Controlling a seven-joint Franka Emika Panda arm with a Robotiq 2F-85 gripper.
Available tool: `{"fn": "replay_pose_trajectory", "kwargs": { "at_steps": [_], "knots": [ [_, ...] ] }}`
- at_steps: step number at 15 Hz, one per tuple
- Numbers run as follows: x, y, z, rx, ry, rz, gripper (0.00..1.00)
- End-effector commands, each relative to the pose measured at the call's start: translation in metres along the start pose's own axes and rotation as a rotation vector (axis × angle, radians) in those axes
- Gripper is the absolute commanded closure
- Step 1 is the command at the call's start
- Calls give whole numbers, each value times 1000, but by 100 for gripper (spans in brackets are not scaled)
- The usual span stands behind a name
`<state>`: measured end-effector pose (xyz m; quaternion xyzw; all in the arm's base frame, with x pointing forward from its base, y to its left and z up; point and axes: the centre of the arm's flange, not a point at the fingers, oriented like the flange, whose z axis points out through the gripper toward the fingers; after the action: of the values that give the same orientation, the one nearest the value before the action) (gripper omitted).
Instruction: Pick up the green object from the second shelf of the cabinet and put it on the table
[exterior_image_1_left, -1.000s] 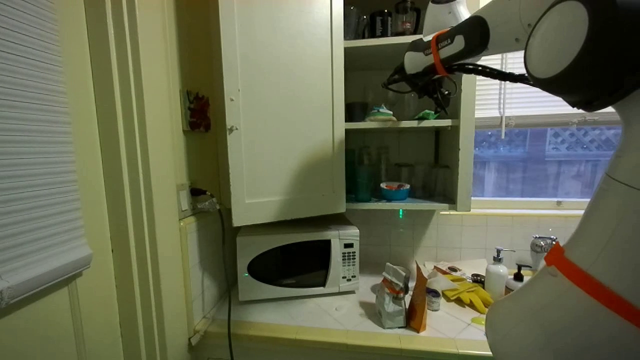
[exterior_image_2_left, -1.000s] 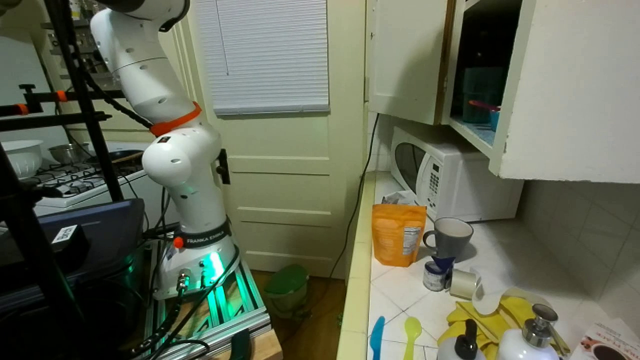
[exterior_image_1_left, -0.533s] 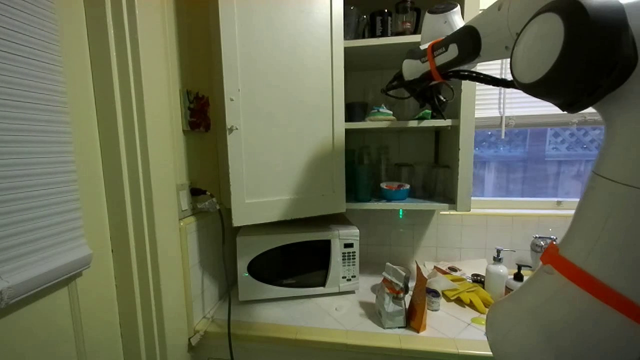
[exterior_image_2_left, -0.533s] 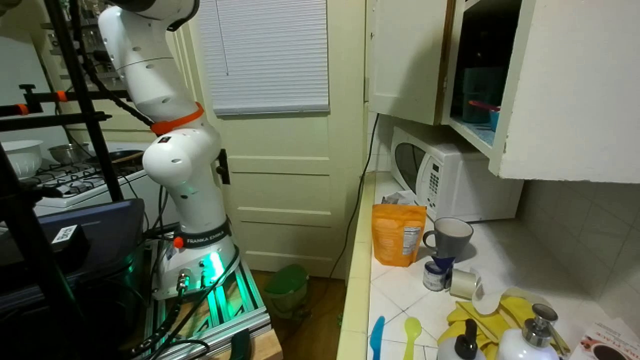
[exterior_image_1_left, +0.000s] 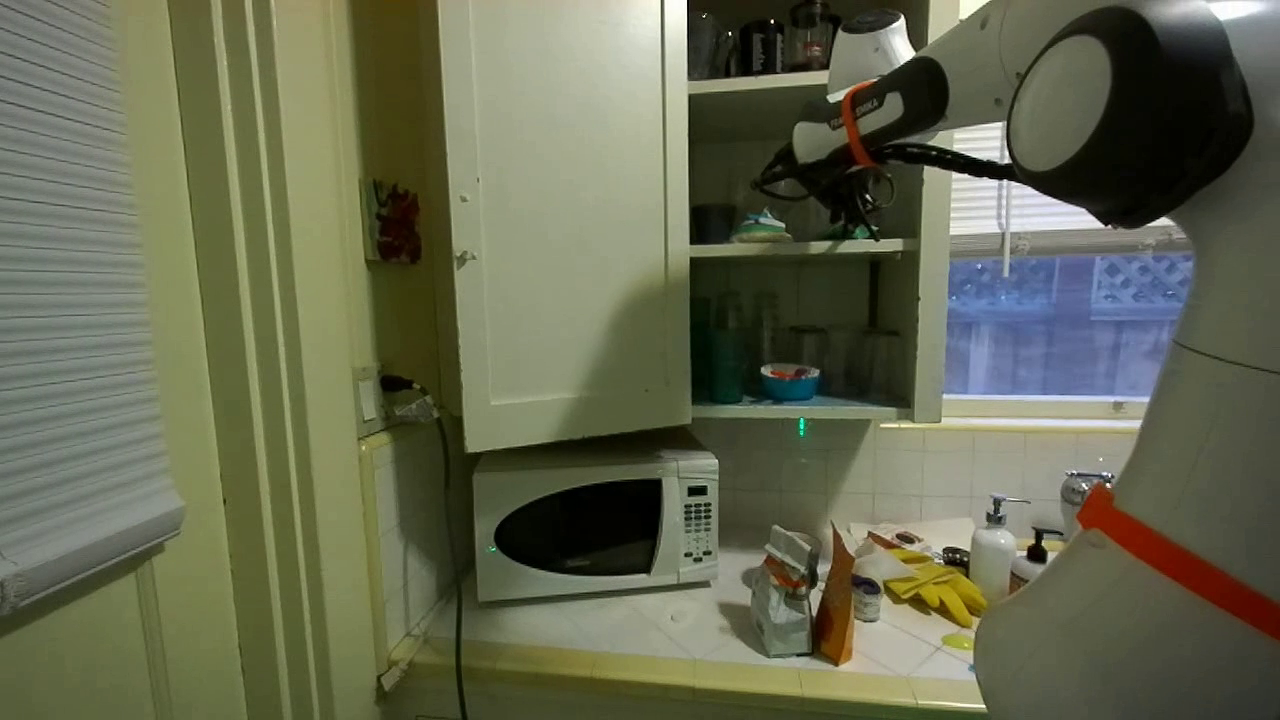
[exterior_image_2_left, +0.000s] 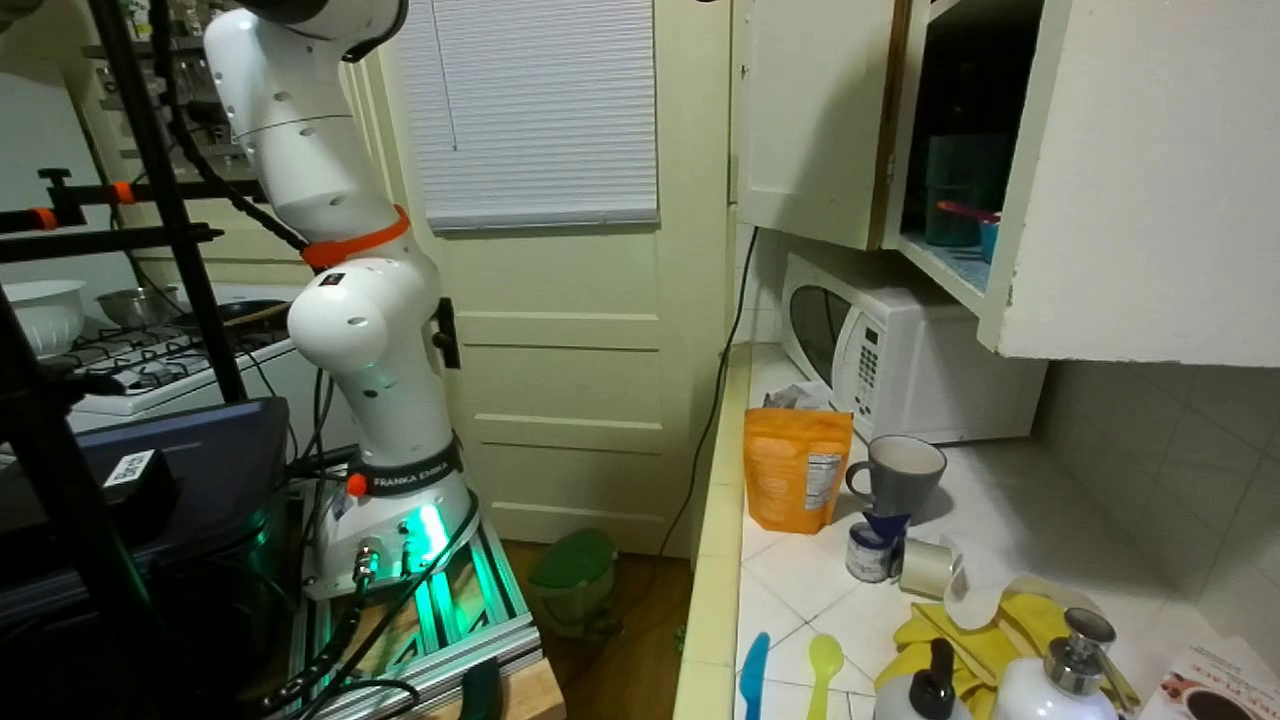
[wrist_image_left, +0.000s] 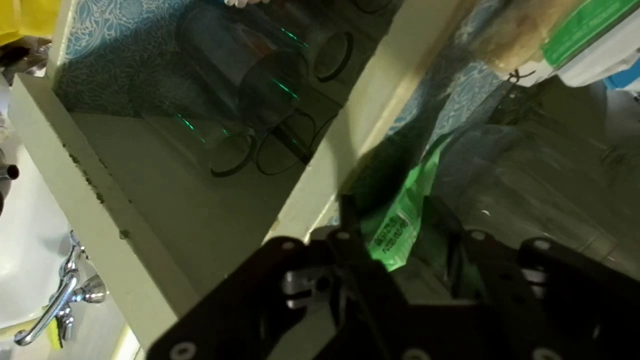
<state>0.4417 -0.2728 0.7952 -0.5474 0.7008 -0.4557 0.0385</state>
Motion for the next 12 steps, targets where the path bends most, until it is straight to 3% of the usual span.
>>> {"fn": "replay_pose_trajectory", "kwargs": {
  "at_steps": [1, 2, 6, 12],
  "knots": [
    [2, -4, 1, 15, 16, 5, 92],
    [1, -4, 1, 15, 17, 4, 100],
    [0, 3, -27, 47, 5, -30, 100],
    [-20, 41, -106, -9, -287, -220, 100]
  ]
}}
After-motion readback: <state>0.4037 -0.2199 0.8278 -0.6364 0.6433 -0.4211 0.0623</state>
